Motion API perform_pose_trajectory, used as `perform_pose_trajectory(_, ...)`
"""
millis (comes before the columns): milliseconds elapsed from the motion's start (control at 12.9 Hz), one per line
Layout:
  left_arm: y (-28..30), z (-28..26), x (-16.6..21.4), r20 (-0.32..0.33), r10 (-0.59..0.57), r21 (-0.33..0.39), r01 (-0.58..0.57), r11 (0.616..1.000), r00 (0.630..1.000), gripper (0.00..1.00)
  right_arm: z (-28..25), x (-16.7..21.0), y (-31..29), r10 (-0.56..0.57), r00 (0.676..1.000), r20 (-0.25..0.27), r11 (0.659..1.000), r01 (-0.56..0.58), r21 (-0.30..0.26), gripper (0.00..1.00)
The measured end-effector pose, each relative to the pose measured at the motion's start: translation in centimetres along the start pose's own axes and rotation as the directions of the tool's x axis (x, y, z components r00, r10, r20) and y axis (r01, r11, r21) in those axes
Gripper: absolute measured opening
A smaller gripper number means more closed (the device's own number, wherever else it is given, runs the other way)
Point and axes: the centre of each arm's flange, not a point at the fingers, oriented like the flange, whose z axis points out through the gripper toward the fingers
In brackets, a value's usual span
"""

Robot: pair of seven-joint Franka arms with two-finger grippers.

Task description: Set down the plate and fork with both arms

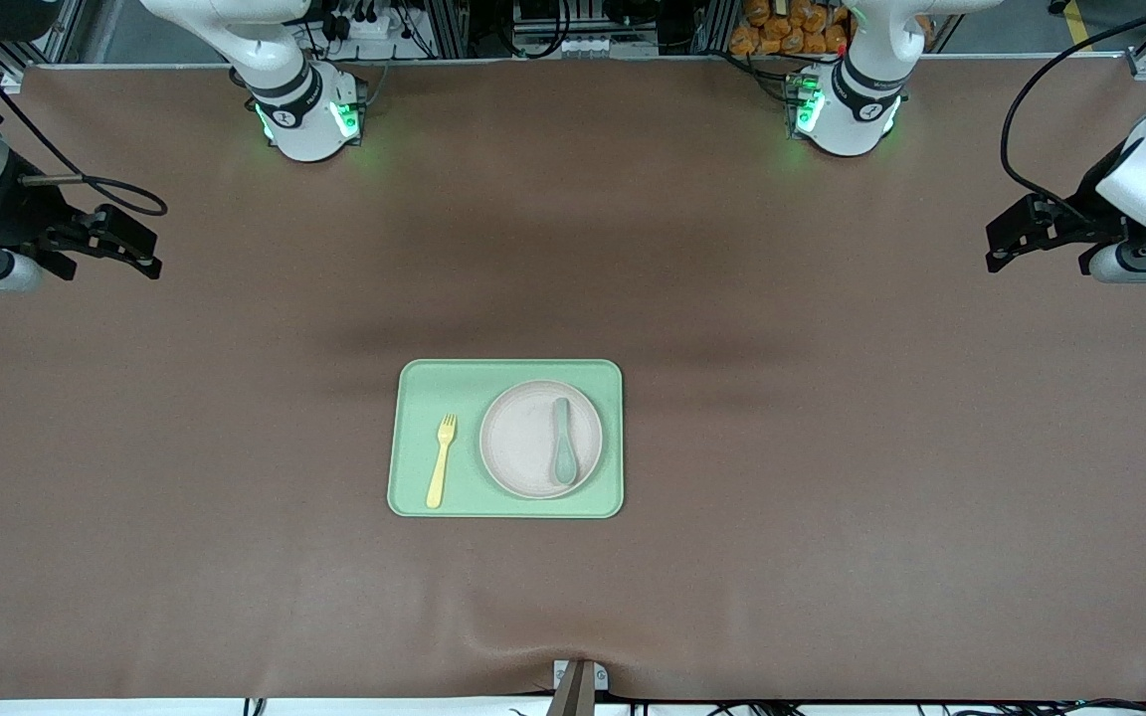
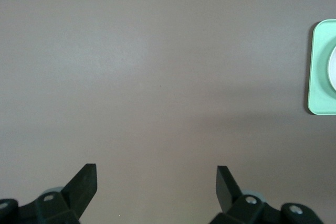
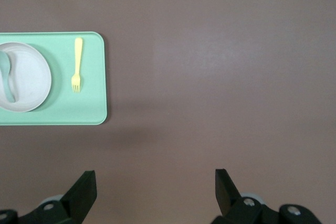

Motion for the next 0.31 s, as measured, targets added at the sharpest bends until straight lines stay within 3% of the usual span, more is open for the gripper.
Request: perform_pose_trajectory(311,-0.18,-0.04,0.02,-0.001,-0.003,0.0,0.003,1.0,1.0,1.0,-0.34,1.3,0.66,0.012,1.0,-0.022,1.0,-0.012,0.003,1.0)
